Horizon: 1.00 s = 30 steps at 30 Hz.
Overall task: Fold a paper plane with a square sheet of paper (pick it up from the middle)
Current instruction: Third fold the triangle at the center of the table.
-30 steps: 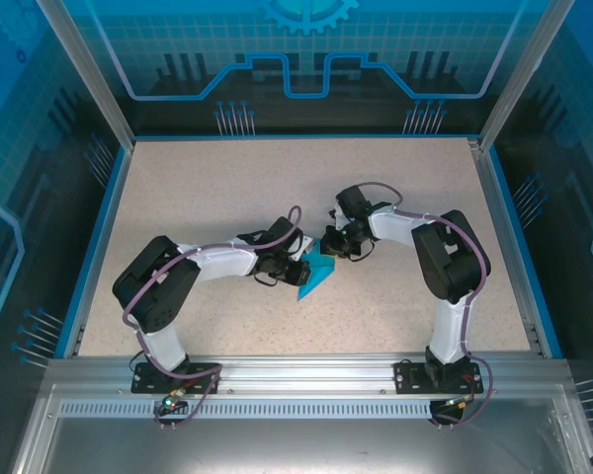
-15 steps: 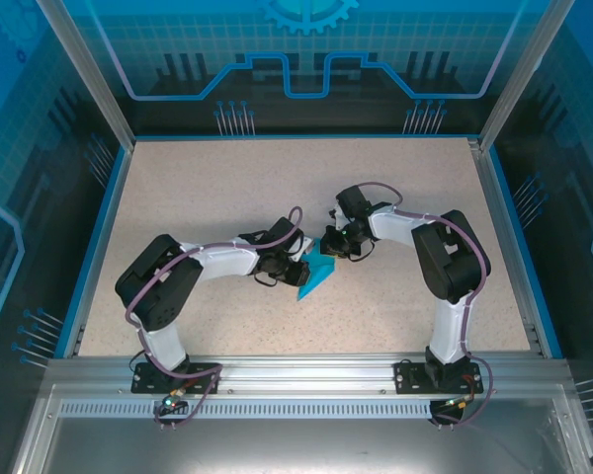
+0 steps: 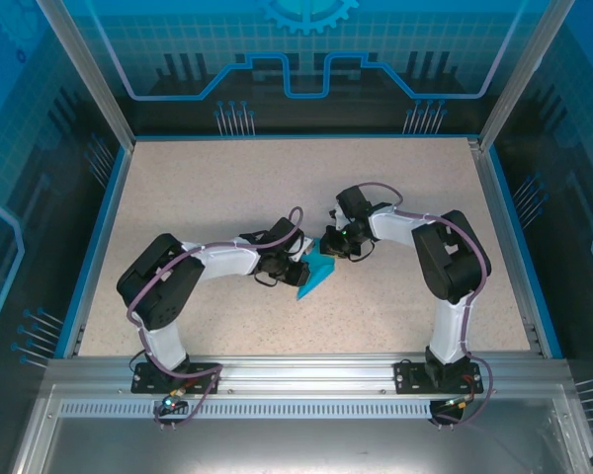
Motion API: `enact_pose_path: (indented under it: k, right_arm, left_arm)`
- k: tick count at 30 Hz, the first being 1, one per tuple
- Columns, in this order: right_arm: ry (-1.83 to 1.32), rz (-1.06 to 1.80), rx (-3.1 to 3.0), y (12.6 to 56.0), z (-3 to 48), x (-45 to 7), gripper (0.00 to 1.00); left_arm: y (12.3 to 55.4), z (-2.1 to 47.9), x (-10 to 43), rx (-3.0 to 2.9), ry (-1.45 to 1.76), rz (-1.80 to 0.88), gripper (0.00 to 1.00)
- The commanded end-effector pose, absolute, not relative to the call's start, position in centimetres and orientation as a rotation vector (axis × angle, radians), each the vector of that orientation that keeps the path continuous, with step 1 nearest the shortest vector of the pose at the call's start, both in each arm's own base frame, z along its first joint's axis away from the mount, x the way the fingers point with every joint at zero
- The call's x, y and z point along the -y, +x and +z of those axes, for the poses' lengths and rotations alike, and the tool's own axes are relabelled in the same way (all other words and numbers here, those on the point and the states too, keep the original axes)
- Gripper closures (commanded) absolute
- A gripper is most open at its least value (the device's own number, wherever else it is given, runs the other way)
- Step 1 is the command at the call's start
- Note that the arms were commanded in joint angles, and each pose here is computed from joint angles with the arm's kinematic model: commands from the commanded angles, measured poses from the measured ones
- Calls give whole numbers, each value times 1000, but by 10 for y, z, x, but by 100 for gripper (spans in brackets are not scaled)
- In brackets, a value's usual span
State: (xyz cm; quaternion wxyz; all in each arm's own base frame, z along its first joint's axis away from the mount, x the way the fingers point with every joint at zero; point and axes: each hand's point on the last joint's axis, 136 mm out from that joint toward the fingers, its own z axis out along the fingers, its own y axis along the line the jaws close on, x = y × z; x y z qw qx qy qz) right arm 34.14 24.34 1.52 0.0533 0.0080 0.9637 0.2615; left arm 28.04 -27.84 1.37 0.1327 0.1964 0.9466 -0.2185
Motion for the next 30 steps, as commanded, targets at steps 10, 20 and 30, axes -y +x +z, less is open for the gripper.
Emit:
enact_pose_path:
  k: [10,20,30]
  right_arm:
    - [134,955,-2712,329,85,-229,85]
    - [219,1194,-2682,270,57,-257,96]
    - [204,1225,-2674,260,49,-275,96]
  left_arm:
    - [274,-2,272,-2787,596,-615,87]
    - [274,-3,272,-2787,592,-620,87]
    - [272,-4,270,-2792,591,-613,87]
